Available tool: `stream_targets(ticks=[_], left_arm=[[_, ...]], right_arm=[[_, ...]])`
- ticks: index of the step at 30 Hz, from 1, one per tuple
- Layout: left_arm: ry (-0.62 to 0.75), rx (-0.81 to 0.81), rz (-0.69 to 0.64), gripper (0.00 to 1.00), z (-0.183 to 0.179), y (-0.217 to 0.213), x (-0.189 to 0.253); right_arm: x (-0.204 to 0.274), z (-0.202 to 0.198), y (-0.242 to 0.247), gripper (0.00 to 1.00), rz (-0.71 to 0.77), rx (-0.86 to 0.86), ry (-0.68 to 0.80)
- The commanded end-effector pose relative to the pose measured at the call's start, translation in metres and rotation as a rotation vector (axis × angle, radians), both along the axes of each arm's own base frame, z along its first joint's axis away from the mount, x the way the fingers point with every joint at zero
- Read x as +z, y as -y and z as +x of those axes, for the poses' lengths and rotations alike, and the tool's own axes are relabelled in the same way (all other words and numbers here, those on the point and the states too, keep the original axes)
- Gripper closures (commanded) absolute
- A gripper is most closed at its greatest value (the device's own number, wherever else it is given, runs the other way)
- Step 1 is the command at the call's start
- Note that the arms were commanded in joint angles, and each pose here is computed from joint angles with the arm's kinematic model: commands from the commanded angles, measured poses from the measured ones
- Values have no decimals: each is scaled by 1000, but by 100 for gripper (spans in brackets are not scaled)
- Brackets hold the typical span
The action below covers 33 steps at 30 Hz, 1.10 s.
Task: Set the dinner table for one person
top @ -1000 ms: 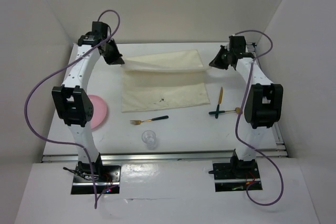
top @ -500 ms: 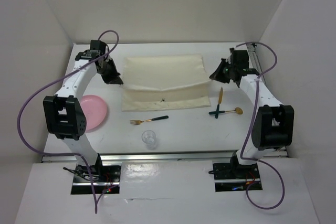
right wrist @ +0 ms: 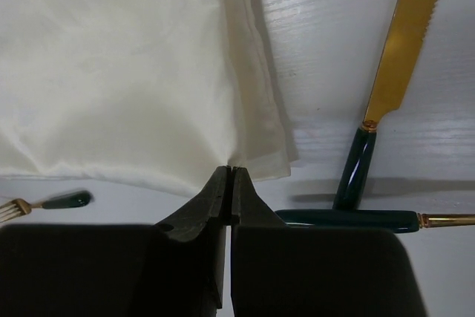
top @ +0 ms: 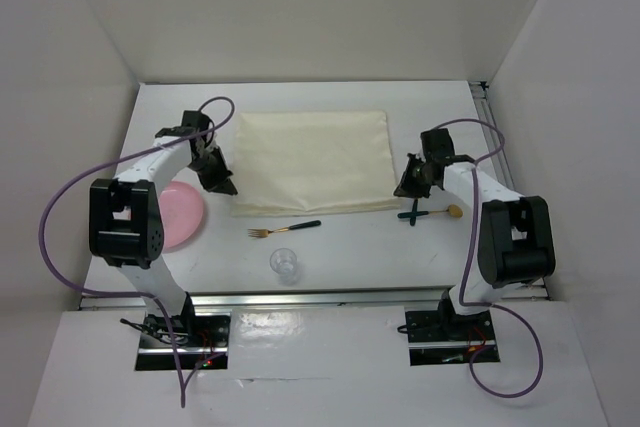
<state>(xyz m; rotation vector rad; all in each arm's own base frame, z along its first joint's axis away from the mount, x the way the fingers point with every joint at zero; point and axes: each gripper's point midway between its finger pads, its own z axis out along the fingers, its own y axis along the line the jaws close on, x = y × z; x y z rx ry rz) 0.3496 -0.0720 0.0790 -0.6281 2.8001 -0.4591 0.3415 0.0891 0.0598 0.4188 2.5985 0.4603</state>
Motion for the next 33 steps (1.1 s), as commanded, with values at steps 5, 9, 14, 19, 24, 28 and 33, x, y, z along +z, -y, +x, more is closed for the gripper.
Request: stream_targets(ticks=[5, 9, 14, 19, 24, 28, 33], left_arm=[[39, 11, 14, 100, -6, -5, 3], [29, 31, 111, 43, -6, -22, 6], [178, 15, 215, 25, 18, -19, 50], [168, -81, 186, 73, 41, 21, 29], [104, -92, 188, 100, 59, 30, -8], [48, -99, 163, 100, 61, 36, -30], [15, -90, 173, 100, 61, 35, -48]], right_arm=[[-13, -5, 6, 100, -92, 21, -27], [-8, -10, 5, 64, -104, 34, -26], [40, 17, 0, 18, -115, 17, 107], [51, 46, -27, 48, -77, 41, 161], [22, 69, -44, 92, -66, 53, 98], [-5, 71, -48, 95, -52, 48, 38], [-42, 45, -43, 97, -56, 25, -56]])
